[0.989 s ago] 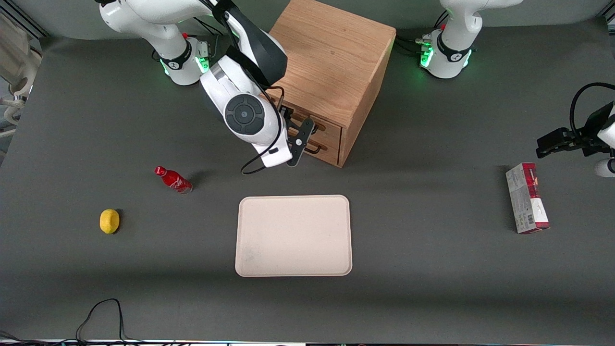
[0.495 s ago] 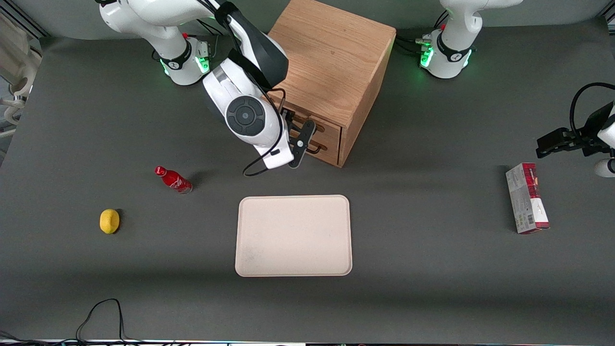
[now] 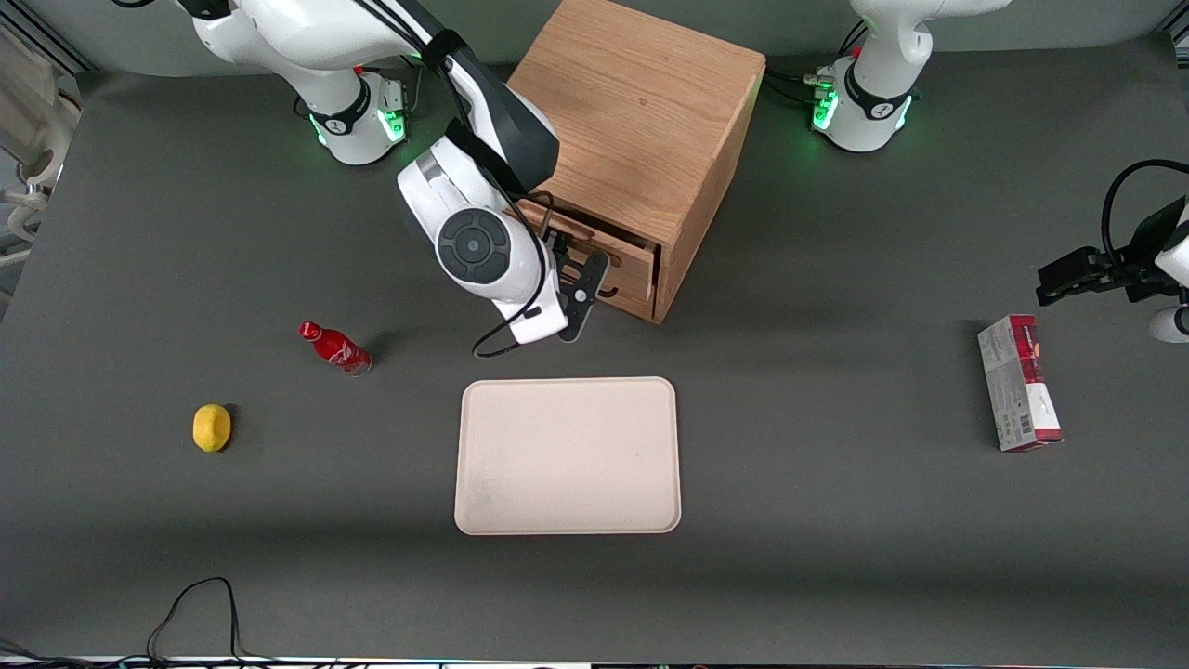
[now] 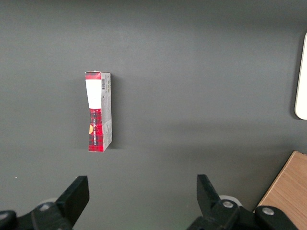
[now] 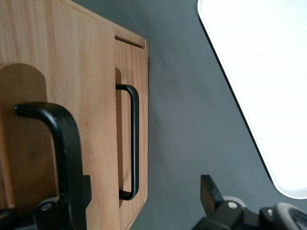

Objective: Open upper drawer
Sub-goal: 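Pull the upper drawer outward from the cabinet with the right gripper, then keep pulling the upper drawer further open with the right gripper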

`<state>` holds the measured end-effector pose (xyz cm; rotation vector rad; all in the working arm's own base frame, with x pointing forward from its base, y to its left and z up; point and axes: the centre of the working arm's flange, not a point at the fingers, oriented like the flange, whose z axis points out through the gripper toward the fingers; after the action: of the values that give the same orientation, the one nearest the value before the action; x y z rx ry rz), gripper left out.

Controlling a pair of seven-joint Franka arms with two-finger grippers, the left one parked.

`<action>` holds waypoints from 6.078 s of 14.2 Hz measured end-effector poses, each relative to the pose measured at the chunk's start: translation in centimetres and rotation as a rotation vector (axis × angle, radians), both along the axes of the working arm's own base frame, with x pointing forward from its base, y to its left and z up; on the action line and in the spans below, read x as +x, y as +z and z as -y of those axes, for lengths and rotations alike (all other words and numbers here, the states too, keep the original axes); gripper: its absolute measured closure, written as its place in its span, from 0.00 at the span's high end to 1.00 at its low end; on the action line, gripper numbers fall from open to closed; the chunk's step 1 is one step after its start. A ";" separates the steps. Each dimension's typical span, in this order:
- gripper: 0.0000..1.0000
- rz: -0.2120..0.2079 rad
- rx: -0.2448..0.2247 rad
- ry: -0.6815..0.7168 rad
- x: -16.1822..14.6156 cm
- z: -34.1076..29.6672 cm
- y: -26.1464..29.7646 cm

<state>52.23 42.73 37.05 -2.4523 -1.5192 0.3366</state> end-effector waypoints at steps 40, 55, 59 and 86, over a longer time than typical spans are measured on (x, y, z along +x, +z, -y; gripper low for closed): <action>1.00 0.027 0.030 -0.075 6.3 5.5 1.1; 1.00 0.051 0.045 -0.120 9.1 7.5 1.4; 1.00 0.051 0.046 -0.128 9.8 7.9 1.3; 1.00 0.079 0.065 -0.189 13.6 11.2 1.1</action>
<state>65.86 31.57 38.17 -2.5594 -1.2912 0.1545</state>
